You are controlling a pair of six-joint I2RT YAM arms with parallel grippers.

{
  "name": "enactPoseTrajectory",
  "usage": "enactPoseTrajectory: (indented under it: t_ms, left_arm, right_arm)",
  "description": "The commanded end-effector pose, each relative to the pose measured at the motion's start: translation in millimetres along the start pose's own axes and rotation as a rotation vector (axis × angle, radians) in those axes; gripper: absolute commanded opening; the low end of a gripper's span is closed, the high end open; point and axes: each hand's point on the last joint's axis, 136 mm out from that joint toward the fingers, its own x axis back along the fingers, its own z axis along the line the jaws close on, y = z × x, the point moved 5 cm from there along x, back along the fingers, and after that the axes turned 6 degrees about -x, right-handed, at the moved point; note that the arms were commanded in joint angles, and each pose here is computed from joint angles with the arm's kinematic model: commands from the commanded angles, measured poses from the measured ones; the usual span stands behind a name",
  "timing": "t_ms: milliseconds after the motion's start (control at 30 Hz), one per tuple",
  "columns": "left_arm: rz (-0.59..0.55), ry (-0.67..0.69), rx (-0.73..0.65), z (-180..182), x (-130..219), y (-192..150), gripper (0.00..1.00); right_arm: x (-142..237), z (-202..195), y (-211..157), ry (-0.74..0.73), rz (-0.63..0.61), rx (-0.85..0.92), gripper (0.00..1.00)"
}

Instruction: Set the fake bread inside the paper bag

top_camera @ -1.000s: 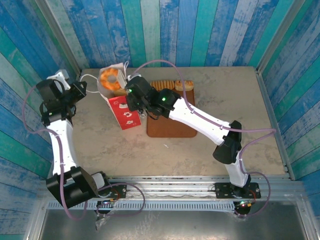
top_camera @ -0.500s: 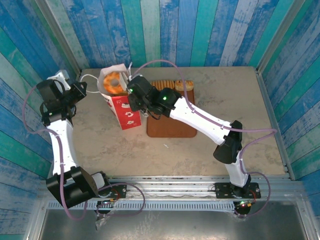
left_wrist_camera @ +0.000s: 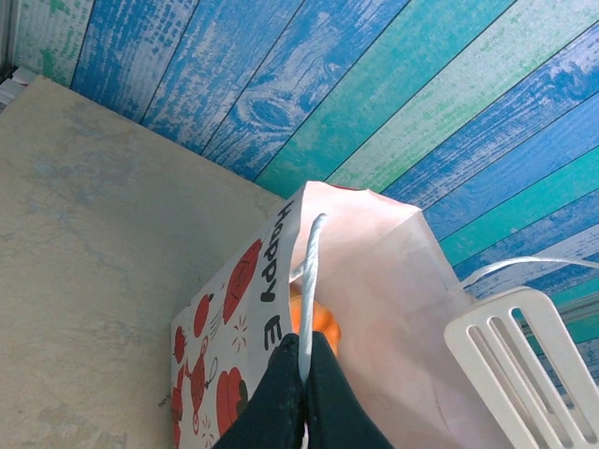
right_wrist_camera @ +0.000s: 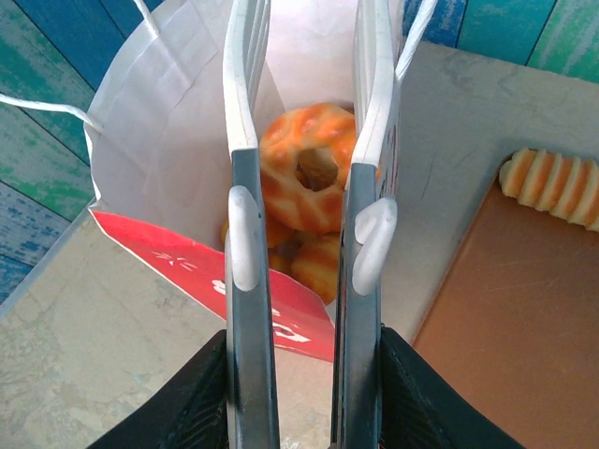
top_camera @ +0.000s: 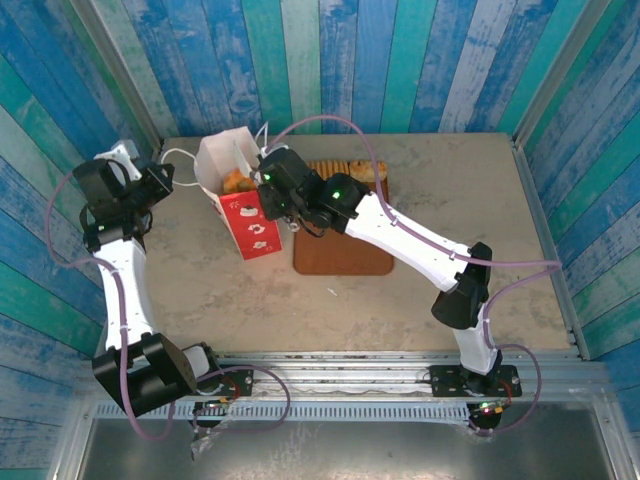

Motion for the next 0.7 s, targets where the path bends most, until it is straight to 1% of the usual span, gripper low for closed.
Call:
enactPoseTrajectory:
  t_ms: [0,100,167,300,367,400,467,567,600,633,667]
  left_arm:
    - [-0.016,-0.046,-0.015,-9.2,5.7,3.1,0.11]
    - [-0.012,-0.089,-0.010,-14.7,5.0,6.1,0.16]
    - [-0.017,-0.105,-0.008,-17.6,5.4,9.6,0.24]
    - [-0.040,-0.130,-0.019,-26.4,10.2,20.4,0.52]
    - [-0.055,-0.132,-0.027,-31.2,14.1,26.3,0.66]
    - [-0.063,-0.132,-0.032,-33.7,16.7,29.3,0.69]
    - [-0.082,-0.133,-0.048,-40.5,23.5,35.7,0.81]
    - [-0.115,-0.111,-0.077,-48.2,35.4,43.3,0.96]
    - [-0.127,-0.101,-0.086,-50.6,39.9,44.8,1.00]
    - [-0.143,-0.090,-0.101,-53.3,45.2,46.7,0.94]
    - [-0.157,-0.079,-0.113,-55.7,50.4,47.5,0.94]
  right_arm:
    - [27.5,5.6,22.4,0.060,-0.077,-0.018,0.40]
    - [42.3,12.5,31.8,0.113,-0.108,-0.021,0.40]
    - [56.1,17.5,40.3,0.163,-0.134,-0.026,0.40]
    - [93.1,23.4,58.4,0.254,-0.195,-0.032,0.40]
    - [111.9,21.9,65.3,0.278,-0.223,-0.034,0.40]
    - [121.1,20.5,68.4,0.285,-0.238,-0.033,0.40]
    - [140.3,14.4,72.5,0.287,-0.266,-0.030,0.40]
    - [163.5,-3.0,73.6,0.245,-0.302,-0.028,0.42]
    - [169.0,-10.2,72.4,0.225,-0.307,-0.024,0.42]
    - [172.2,-19.7,69.9,0.195,-0.304,-0.017,0.42]
    - [175.6,-31.0,67.4,0.161,-0.299,-0.011,0.42]
